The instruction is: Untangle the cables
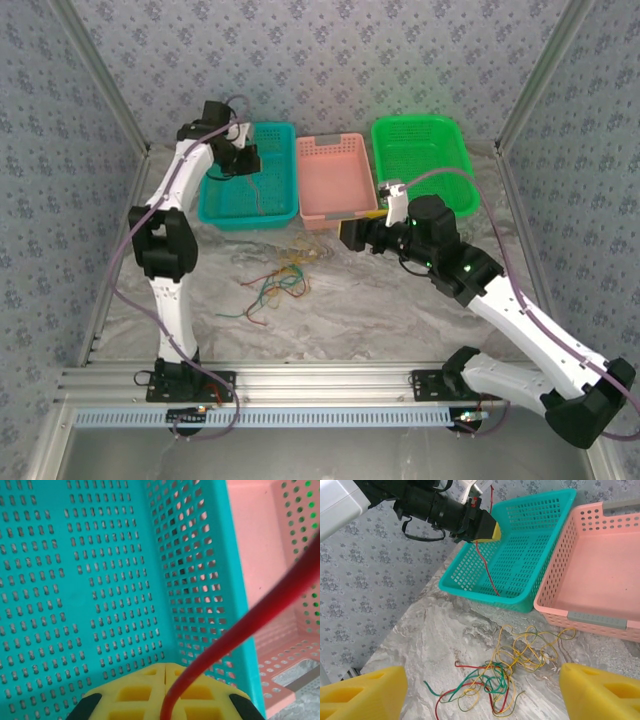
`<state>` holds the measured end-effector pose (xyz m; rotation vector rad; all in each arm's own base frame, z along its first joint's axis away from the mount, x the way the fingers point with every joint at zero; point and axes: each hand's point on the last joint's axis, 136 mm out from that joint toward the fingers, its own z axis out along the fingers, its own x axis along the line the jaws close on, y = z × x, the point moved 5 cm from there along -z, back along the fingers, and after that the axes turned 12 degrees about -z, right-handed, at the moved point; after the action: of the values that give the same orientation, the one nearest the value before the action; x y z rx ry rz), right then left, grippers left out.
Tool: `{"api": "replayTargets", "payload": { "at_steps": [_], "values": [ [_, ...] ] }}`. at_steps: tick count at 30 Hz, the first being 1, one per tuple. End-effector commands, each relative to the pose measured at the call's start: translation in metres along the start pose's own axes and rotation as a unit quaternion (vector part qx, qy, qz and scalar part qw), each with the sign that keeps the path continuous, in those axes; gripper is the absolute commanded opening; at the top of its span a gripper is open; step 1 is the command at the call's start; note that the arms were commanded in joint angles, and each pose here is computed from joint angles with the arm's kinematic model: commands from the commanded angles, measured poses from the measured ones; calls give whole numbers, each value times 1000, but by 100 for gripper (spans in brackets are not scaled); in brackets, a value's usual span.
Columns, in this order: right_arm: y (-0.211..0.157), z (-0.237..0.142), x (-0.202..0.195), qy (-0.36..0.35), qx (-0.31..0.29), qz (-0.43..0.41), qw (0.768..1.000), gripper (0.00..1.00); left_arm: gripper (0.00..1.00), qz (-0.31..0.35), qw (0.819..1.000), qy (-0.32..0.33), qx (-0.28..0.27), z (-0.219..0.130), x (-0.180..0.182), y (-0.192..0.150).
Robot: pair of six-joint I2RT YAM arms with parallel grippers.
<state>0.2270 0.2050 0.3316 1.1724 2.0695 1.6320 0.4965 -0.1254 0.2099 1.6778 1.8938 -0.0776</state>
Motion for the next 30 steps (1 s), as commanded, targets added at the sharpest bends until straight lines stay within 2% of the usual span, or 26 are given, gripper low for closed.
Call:
{"api": "replayTargets", "payload": {
  "at_steps": [1, 4, 5, 6, 14, 19, 23, 27, 30],
  "values": [
    [2, 1, 1, 0, -10, 1, 1000, 81, 23, -9, 1000, 7, 28, 9, 5, -8],
    [3, 0, 0, -3, -9, 0, 1000, 81, 44, -16, 1000, 17, 16, 1, 5, -5],
    [3, 1, 0, -3, -8, 0, 1000, 81, 57, -17, 1000, 18, 9, -3, 4, -4],
    [2, 1, 0, -4, -6, 0, 1000, 81, 60, -16, 1000, 18, 0, -10, 1, -2],
    [1, 5, -1, -7, -5, 2, 1000, 81, 61, -20, 996, 33, -81, -78, -19, 9],
    [-8, 6, -7, -31, 5, 1, 999, 78, 53, -39, 990, 47, -127, -120, -30, -4],
    [-28, 12, -10, -69, 33, -5, 997, 75, 49, -32, 989, 63, -127, -126, -42, -55],
    [-64, 30, -7, -89, 79, 18, 993, 70, 41, -62, 990, 76, -97, -102, -33, -132],
    [-94, 46, 1, -69, 104, 35, 992, 64, 36, -90, 991, 67, -70, -78, -22, -194]
  ]
}}
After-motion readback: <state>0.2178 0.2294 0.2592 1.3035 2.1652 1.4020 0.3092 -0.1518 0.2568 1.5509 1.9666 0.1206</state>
